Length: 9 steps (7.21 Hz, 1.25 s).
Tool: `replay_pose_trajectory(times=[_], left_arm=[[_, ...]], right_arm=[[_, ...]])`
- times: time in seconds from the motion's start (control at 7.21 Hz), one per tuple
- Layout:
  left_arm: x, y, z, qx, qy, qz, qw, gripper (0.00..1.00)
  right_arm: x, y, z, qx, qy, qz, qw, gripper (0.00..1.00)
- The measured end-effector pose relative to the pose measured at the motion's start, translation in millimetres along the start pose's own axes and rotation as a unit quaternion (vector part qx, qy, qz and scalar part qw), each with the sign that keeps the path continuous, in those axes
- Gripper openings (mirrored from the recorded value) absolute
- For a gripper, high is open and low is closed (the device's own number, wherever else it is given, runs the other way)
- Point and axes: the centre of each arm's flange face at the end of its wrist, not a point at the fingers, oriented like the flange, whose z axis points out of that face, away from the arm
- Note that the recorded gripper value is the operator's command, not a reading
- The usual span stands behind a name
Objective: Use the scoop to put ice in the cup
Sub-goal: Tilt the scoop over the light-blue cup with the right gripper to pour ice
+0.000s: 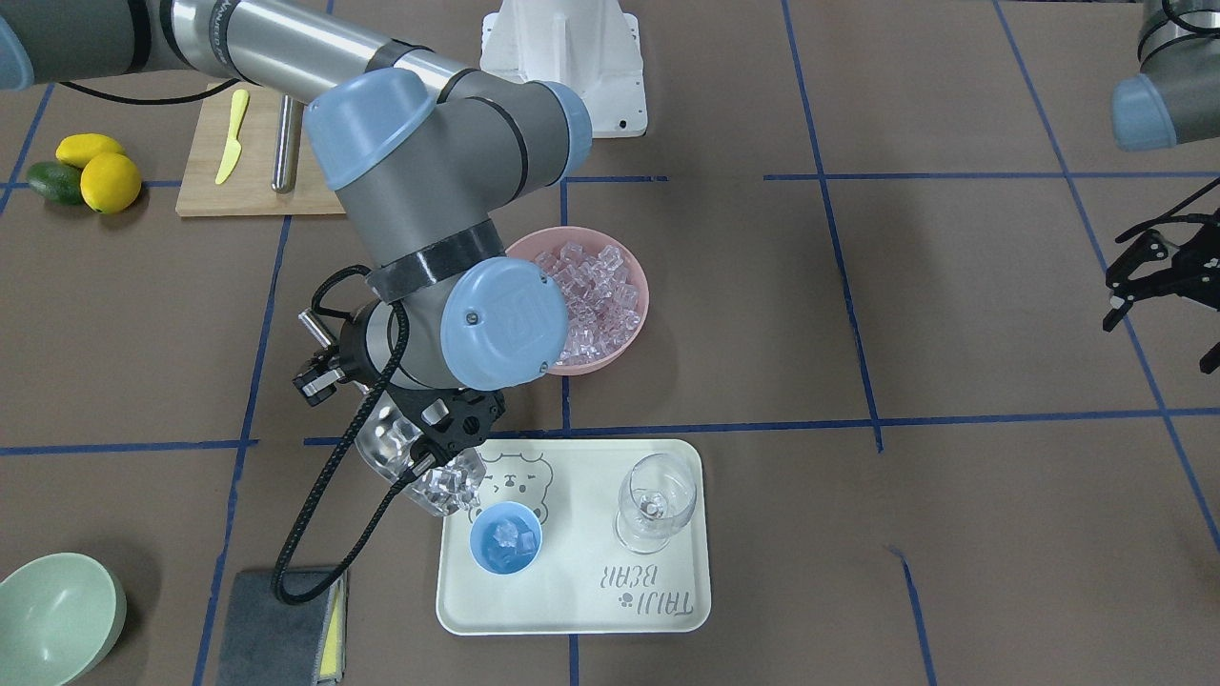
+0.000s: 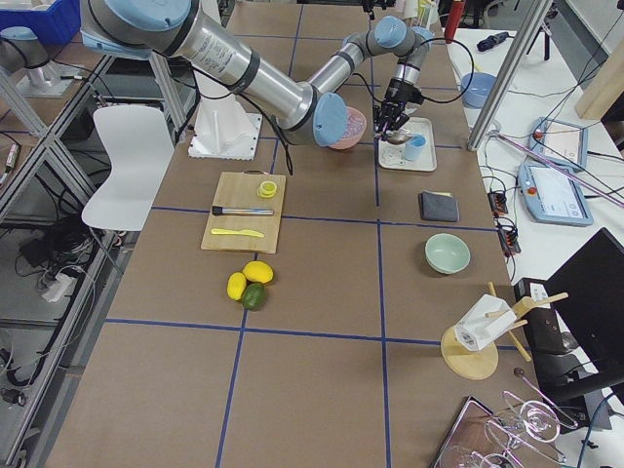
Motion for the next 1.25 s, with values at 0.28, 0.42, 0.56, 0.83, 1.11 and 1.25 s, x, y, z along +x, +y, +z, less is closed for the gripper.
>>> replay_pose_trajectory(times=[0.28,0.42,0.56,0.83,1.11,1.25], left_arm=[[-1,5,-1,-0.002,0.001,-0.002,1.0000,1.00],[-1,8,-1,-0.003,0.003,-0.003,1.0000,1.00],[-2,10,-2,-0.004,0.006,-0.005,1.0000,1.00],[-2,11,-3,-0.004,0.007,-0.006,1.0000,1.00],[-3,10,-4,-0.003,0.007,-0.006,1.0000,1.00],[-3,10,-4,-0.003,0.007,-0.006,1.0000,1.00]], right_arm=[[2,0,0,-0.001,0.007,0.000,1.0000,0.00],[1,0,1,-0.002,0.009,-0.001,1.0000,0.00],[2,0,2,-0.003,0.012,-0.001,0.9999,0.00],[-1,-2,-1,-0.010,0.021,-0.003,0.9997,0.00],[-6,-3,-9,-0.027,0.041,-0.018,0.9986,0.00],[-7,-3,-12,-0.029,0.045,-0.024,0.9983,0.00]])
